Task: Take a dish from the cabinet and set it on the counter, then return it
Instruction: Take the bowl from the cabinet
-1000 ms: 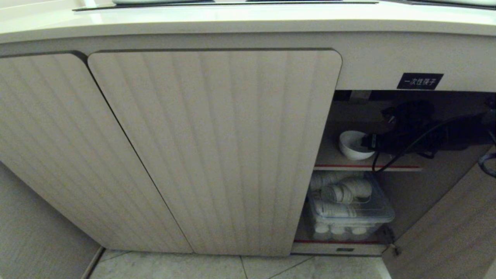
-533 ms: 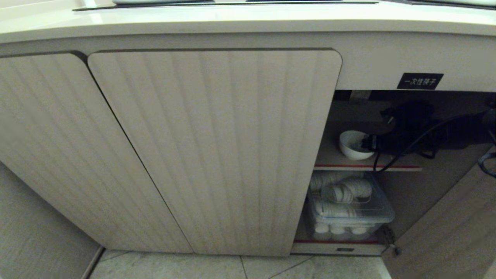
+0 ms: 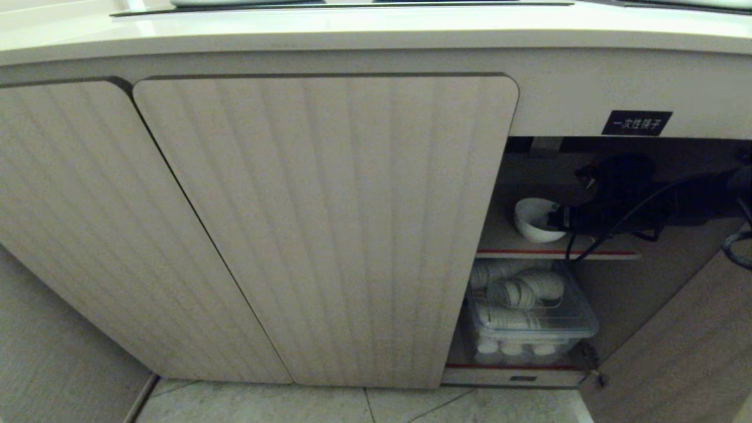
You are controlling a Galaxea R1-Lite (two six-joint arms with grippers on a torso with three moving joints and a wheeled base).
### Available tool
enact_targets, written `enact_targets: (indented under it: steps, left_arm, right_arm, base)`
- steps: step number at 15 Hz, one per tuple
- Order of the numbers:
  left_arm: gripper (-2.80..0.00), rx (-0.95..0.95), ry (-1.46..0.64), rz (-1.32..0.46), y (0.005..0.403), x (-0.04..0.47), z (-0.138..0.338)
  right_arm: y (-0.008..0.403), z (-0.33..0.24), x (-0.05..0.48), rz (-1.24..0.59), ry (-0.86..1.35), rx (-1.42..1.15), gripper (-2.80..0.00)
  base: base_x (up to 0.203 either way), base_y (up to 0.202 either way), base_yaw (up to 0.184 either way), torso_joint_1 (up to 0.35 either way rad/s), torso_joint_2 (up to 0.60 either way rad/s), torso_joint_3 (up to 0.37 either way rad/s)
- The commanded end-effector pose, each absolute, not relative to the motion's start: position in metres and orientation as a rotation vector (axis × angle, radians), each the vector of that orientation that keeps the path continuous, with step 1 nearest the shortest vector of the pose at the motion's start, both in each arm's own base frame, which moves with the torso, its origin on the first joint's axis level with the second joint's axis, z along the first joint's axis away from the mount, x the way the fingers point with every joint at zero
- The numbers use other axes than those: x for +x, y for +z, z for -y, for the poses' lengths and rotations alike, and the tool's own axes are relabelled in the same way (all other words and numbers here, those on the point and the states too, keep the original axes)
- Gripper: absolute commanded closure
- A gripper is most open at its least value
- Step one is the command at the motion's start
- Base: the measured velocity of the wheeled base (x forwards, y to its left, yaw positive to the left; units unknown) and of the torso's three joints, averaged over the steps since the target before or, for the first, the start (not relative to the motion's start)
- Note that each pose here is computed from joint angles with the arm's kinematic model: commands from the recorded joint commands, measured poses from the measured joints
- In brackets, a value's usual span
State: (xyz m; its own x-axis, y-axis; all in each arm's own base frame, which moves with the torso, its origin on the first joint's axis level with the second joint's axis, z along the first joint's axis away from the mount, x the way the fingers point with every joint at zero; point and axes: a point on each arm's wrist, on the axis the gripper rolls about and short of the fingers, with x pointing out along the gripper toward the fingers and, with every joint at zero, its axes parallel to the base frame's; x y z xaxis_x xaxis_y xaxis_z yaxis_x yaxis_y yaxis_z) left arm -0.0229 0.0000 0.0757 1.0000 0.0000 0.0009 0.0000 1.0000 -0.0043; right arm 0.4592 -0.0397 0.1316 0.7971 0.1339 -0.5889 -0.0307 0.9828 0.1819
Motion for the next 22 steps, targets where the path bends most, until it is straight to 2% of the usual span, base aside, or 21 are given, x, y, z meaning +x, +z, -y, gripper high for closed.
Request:
enact_targets:
  steps: [1,22]
  left_arm:
    - [0.0,-0.005,0.0,0.003,0.076,-0.023,0.0]
    - [0.0,-0.005,0.0,0.001,0.076,-0.023,0.0]
  right_arm:
    - [0.131,0.04,0.46,-0.641,0.09,0.168,0.0]
    - [0.131,0.037,0.448,-0.665,0.095,0.171,0.0]
  base:
    - [0.0,0.0,0.0,0.0,0.0,0.0]
    - [0.0,0.0,0.0,0.0,0.0,0.0]
